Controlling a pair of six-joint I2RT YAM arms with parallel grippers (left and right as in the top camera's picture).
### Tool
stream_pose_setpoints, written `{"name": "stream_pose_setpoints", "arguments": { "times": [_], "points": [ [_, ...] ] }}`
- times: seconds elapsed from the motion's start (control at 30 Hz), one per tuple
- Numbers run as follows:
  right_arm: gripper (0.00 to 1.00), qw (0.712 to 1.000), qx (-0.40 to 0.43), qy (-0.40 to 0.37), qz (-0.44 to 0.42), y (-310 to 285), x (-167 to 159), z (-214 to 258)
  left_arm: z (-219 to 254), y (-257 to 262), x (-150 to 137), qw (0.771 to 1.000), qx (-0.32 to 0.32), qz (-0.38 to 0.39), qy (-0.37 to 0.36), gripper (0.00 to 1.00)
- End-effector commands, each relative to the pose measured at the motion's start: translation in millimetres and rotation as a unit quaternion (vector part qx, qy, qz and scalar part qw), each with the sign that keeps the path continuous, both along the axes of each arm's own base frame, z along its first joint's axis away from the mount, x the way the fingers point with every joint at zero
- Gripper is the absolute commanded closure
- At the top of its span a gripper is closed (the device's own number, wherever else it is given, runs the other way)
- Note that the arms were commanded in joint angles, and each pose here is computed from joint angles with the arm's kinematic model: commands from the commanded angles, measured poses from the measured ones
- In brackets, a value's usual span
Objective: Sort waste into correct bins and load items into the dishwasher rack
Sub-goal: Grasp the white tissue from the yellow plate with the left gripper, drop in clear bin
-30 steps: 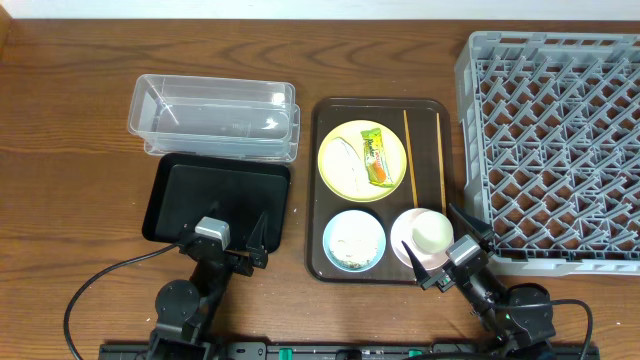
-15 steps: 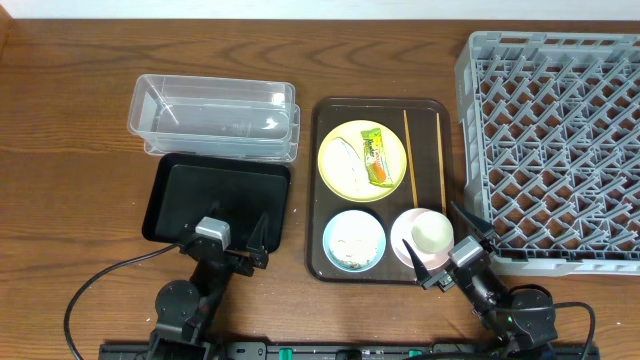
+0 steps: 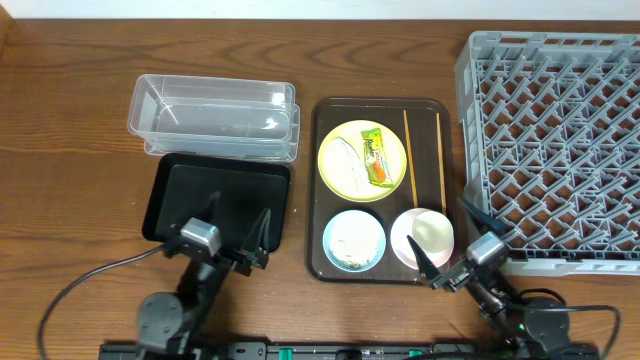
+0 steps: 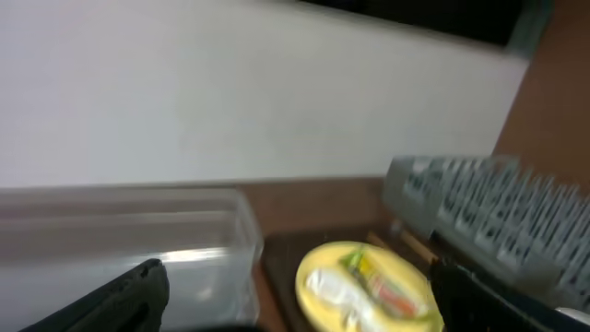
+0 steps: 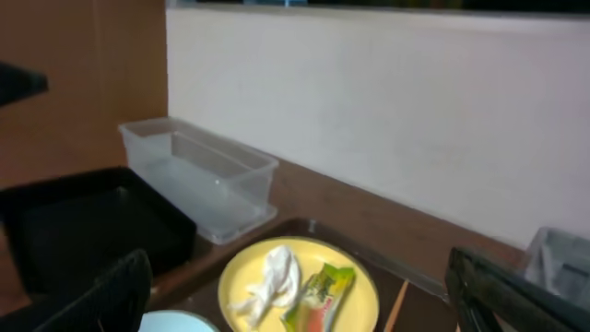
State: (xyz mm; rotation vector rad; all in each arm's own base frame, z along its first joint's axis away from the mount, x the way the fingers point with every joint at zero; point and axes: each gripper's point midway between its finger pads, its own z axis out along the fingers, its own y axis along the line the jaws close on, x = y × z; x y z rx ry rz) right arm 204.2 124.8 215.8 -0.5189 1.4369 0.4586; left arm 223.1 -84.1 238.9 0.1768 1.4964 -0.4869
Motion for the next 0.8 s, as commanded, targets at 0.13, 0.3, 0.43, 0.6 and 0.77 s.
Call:
{"name": "stream_pose_setpoints", "arguments": {
  "times": [0.13, 0.3, 0.43, 0.6, 0.77],
  "points": [
    [0.01, 0.994, 0.006, 0.087, -0.061, -20, 6, 66, 56, -21, 5, 0.992, 0.012, -0.059, 0.109, 0.07],
    [0.01, 0.98, -0.034, 0.177, -0.084, -22, 20, 90, 58, -47, 25, 0.954, 0.024, -0.123, 0.271, 0.07],
    [0.01, 0.974, -0.041, 0.221, -0.014, 4, 23, 105, 65, -65, 37, 0.918, 0.017, -0.168, 0.358, 0.07],
    [0.01, 0.957, -0.039, 0.277, 0.07, 29, 9, 94, 86, -99, 45, 0.887, -0.041, -0.271, 0.371, 0.07],
    [0.01, 0.931, 0.024, 0.353, -0.089, -17, 36, 82, 65, -118, 54, 0.866, -0.043, -0.286, 0.408, 0.08]
  ]
}}
